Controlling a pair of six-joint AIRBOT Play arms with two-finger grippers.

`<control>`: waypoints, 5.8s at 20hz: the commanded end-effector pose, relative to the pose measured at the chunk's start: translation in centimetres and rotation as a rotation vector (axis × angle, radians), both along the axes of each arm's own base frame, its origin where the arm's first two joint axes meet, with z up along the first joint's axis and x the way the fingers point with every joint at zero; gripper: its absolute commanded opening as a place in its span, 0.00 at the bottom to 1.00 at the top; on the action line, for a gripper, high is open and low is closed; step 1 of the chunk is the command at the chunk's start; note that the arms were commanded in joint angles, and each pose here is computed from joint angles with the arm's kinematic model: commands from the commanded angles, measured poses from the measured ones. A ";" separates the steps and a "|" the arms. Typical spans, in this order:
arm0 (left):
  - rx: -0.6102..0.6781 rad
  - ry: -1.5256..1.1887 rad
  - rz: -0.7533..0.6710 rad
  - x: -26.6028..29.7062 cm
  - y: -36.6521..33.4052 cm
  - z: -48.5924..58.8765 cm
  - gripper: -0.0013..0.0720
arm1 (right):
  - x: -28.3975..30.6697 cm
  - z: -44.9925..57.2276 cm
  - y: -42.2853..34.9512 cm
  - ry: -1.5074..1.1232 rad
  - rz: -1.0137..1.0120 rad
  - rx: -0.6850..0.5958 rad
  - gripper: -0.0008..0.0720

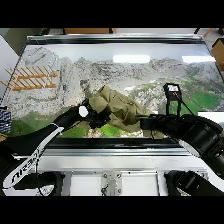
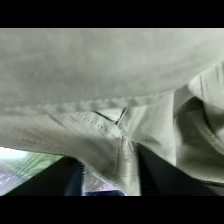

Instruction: Fold the clothes and pants, and hang the long-sleeved shirts on hangers.

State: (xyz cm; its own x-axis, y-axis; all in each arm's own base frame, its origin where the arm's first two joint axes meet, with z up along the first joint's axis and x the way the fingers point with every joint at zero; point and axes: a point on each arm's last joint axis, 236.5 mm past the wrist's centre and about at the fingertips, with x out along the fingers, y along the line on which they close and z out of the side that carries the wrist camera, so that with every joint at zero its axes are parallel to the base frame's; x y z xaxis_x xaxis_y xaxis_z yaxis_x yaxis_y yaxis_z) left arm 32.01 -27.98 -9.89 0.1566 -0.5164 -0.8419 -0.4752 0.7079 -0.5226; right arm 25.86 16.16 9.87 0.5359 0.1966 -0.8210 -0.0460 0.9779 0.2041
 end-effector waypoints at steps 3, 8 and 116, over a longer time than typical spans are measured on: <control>0.060 -0.146 -0.048 2.0 1.7 2.1 0.04 | 0.0 0.2 -0.1 -0.008 0.000 0.001 0.03; 0.065 -0.421 -0.184 4.8 4.1 13.0 0.03 | 2.2 4.7 -2.3 -0.159 0.046 -0.075 0.03; 0.128 -0.480 -0.879 -15.3 0.7 14.8 0.03 | -6.9 -18.0 -2.3 0.587 0.129 -0.620 0.03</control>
State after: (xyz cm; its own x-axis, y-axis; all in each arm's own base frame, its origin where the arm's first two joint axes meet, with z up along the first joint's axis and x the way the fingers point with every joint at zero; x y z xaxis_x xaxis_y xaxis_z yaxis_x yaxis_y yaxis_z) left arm 16.65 -27.35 4.97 0.1009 -0.5243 -0.8455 0.4819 0.7693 -0.4195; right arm 18.29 13.57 -9.11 -0.0462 -0.3795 -0.9240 -0.1530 0.9168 -0.3689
